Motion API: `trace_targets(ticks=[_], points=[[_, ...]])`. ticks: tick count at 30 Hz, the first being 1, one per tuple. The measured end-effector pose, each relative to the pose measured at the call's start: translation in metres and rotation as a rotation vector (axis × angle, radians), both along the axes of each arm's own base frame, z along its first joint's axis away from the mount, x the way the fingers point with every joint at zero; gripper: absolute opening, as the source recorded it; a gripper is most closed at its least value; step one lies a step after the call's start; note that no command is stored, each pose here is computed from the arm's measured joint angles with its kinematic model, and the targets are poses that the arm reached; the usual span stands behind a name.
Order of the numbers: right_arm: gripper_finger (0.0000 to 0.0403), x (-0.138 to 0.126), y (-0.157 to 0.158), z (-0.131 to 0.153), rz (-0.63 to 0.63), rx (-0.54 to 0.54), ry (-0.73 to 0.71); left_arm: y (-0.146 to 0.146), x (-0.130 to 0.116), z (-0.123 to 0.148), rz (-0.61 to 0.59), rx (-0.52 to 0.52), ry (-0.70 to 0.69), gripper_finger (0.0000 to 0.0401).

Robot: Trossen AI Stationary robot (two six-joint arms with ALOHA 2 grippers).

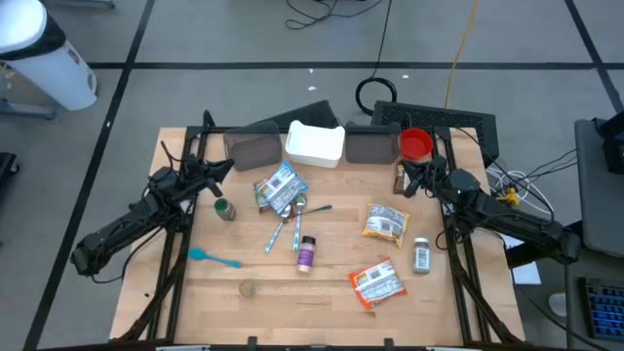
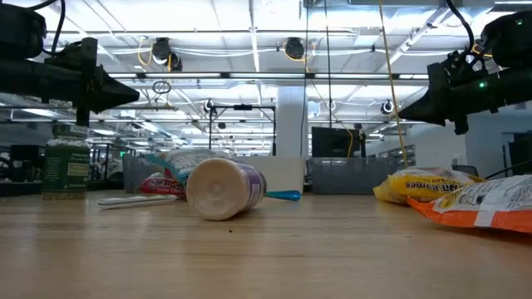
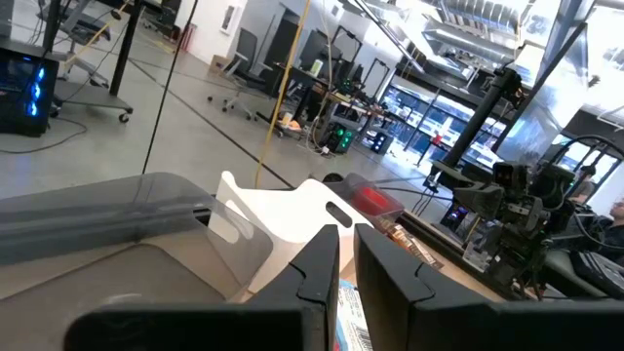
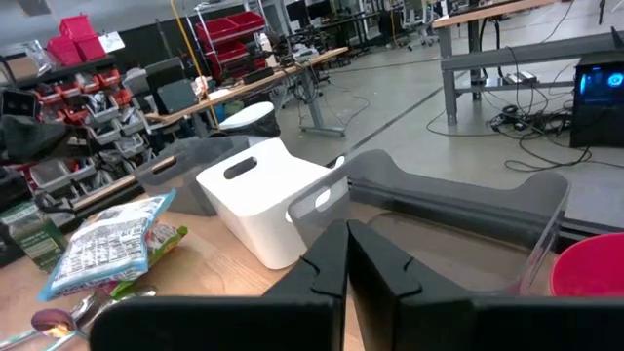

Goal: Pick & Place Food Item
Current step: Put the blue baby spoon into the left black bin

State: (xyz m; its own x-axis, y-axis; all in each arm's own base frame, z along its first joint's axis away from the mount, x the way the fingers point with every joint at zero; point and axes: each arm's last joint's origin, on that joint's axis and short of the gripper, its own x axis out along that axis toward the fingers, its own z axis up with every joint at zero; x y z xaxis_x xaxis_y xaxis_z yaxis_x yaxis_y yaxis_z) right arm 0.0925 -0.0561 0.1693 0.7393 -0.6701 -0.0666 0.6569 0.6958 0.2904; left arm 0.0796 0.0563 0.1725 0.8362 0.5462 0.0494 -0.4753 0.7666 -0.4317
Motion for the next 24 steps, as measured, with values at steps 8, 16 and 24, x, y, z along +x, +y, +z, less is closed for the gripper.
trace_targets(ticks=[8, 16, 24], points=[[0.0004, 0.001, 0.001, 0.011, 0.064, -0.014, -0.139, 0.000, 0.000, 0.000, 0.000, 0.000, 0.000, 0.0042], [0.0004, 0.006, 0.008, 0.042, 0.349, -0.144, -0.365, 0.000, 0.000, 0.000, -0.001, 0.000, 0.000, 0.0042], [0.0004, 0.029, -0.004, 0.091, 0.359, -0.090, -0.414, 0.000, 0.000, 0.000, 0.000, 0.000, 0.000, 0.0042]])
